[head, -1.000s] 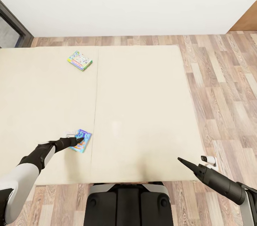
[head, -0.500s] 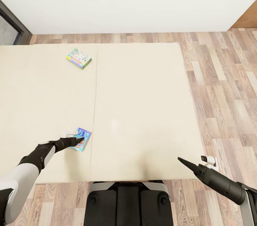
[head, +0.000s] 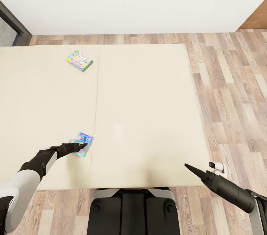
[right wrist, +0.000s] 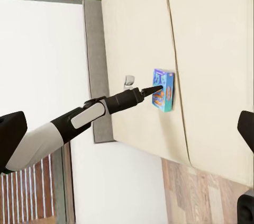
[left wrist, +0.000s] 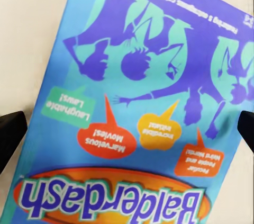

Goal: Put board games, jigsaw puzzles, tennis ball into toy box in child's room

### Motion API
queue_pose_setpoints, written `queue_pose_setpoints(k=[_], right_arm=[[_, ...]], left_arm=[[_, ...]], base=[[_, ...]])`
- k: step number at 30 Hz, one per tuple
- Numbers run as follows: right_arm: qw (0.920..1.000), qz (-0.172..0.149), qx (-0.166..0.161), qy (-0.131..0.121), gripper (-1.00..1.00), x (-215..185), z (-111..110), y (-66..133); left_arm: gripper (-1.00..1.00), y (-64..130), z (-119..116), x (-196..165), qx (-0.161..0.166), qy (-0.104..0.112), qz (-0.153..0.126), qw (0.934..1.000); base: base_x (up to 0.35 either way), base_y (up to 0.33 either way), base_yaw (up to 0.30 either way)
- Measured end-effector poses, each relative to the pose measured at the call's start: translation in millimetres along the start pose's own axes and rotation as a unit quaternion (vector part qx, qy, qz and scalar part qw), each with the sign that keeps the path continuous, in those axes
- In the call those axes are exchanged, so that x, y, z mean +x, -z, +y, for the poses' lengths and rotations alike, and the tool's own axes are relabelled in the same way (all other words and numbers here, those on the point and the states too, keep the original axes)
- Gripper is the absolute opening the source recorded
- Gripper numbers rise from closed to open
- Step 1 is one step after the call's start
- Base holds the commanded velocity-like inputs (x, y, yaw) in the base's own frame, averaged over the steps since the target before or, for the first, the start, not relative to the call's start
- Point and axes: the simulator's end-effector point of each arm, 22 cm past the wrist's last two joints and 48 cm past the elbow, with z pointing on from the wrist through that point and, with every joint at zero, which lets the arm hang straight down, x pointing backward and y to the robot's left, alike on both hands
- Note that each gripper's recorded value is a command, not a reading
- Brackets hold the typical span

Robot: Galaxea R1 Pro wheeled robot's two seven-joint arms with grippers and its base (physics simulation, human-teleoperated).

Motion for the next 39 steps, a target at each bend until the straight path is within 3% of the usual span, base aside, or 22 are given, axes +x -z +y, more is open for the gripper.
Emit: queue_pose_setpoints(k=[39], right_arm=[[1.0000, 0.001, 0.001, 0.000, 1.00, 0.3, -0.6, -0.2]], left_arm=[[1.00, -0.8, -1.7, 0.2, 0.001, -0.001, 0.000, 1.0000]], base=[[0.000, -0.183, 0.000]])
